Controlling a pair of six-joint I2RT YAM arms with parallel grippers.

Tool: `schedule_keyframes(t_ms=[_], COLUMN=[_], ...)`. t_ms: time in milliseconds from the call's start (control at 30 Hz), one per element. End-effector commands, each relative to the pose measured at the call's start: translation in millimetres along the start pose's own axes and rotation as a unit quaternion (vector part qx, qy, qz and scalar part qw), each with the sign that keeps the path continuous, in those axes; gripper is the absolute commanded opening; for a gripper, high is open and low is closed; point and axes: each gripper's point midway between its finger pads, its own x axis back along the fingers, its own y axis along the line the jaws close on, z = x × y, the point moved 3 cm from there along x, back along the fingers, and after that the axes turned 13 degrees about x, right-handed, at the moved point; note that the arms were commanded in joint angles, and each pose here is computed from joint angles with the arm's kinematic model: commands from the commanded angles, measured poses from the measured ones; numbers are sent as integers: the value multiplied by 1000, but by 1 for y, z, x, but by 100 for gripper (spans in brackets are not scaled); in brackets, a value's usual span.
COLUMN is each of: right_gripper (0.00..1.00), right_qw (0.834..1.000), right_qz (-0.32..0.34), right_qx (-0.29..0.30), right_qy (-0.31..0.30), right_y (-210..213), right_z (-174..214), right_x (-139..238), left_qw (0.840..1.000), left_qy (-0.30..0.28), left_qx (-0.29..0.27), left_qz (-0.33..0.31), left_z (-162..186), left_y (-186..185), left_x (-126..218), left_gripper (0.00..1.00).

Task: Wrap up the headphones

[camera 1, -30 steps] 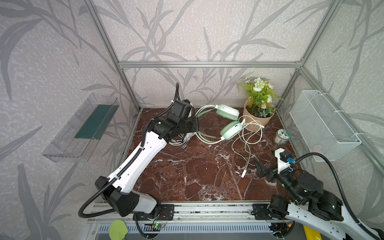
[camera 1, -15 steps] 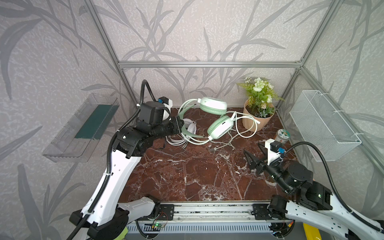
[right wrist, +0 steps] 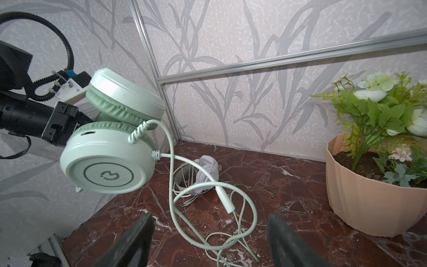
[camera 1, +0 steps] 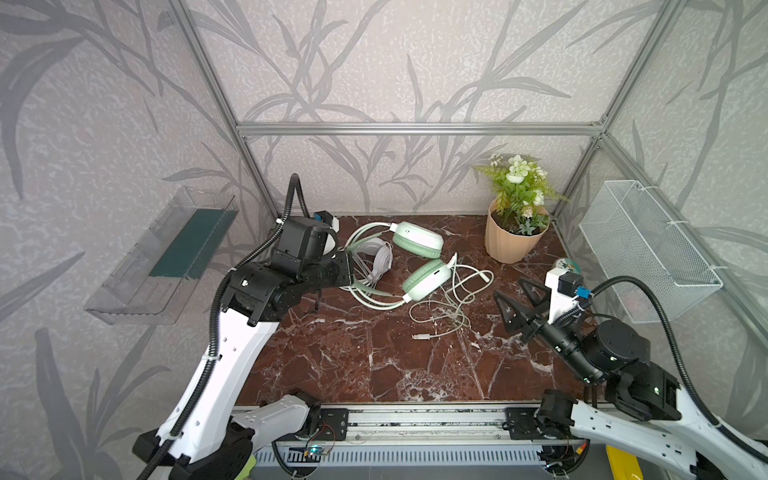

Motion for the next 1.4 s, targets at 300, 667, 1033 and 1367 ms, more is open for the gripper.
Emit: schedule_keyframes(t_ms=[300,667,1033,1367], right_gripper=[78,82,82,99], right_qw=[998,997,998,993], right_qz=[-41,57,48,-108], right_qx=[36,52,-36,-52], right_qy=[-13,0,24,-10], right_y=[15,-6,-20,24], right_z=[11,22,55,84], right_x=[-8,-34,-57,-58], left_qw=[991,988,986,986], left_qy=[-102,-103,-121,-120], left_qx=[20,22,34,53], left_qz=[80,114,109,99], left_z=[-26,-27,-31,-40], left_y=[-19,-28,-25,-28], left_x=[66,76,86,88], left_gripper=[0,0,0,0])
